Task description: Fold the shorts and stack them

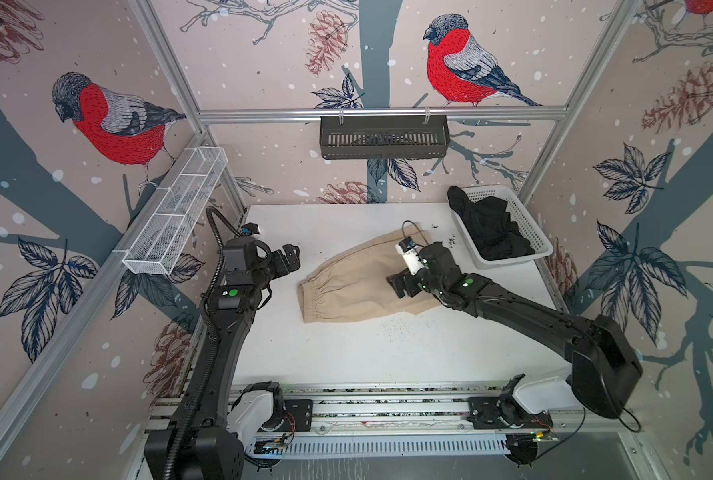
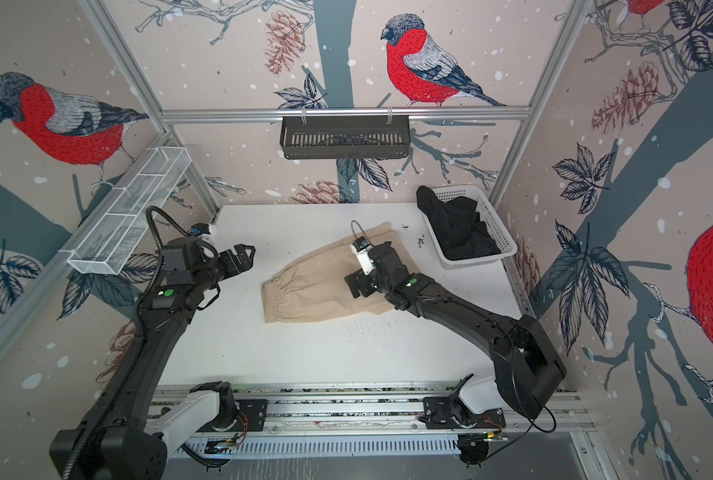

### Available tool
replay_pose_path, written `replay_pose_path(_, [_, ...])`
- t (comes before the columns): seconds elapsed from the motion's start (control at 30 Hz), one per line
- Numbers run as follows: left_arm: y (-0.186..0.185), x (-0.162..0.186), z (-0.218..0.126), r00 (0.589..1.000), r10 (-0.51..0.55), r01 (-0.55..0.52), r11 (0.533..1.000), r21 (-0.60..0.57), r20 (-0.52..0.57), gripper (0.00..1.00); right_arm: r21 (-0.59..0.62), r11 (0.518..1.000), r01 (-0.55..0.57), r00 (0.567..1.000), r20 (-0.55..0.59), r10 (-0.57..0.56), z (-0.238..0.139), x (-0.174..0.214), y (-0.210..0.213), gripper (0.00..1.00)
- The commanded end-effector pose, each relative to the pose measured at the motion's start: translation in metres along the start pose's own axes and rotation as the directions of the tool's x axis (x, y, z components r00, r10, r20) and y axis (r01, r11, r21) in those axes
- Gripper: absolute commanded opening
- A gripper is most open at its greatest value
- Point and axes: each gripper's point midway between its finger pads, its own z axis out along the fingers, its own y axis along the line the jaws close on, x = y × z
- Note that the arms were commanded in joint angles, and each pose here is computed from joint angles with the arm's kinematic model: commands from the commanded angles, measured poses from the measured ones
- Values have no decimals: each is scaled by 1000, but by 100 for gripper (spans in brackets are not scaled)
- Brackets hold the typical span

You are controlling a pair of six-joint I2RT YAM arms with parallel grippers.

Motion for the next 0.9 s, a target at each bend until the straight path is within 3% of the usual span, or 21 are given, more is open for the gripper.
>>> replay_pose_path(0.0, [5,-13,-8,996,85,-83,995,-51,26,97,-23,975,222,973,62,-220,10,-21,47,100])
replay_pose_path(0.1, [14,-6,-3,997,78,-79,994,-74,-13,97,-66,943,326,945,41,-324,34,-13,91,100])
replay_pose_path(0.3, [26,-13,-9,997,37,-32,997,-75,67,97,-157,869,469,882,31,-470,79,13,158,100])
replay_pose_path(0.43, [42,-14,-11,995,-48,53,997,-56,84,97,-157,799,580,813,55,-580,101,28,192,100])
replay_pose_path(0.6, [73,-16,-15,988,-119,129,986,-102,98,97,-66,709,702,712,24,-702,133,40,209,100])
replay_pose_path(0.87, [79,-10,-11,987,-142,149,984,-98,71,97,3,585,811,585,-39,-810,172,44,207,100])
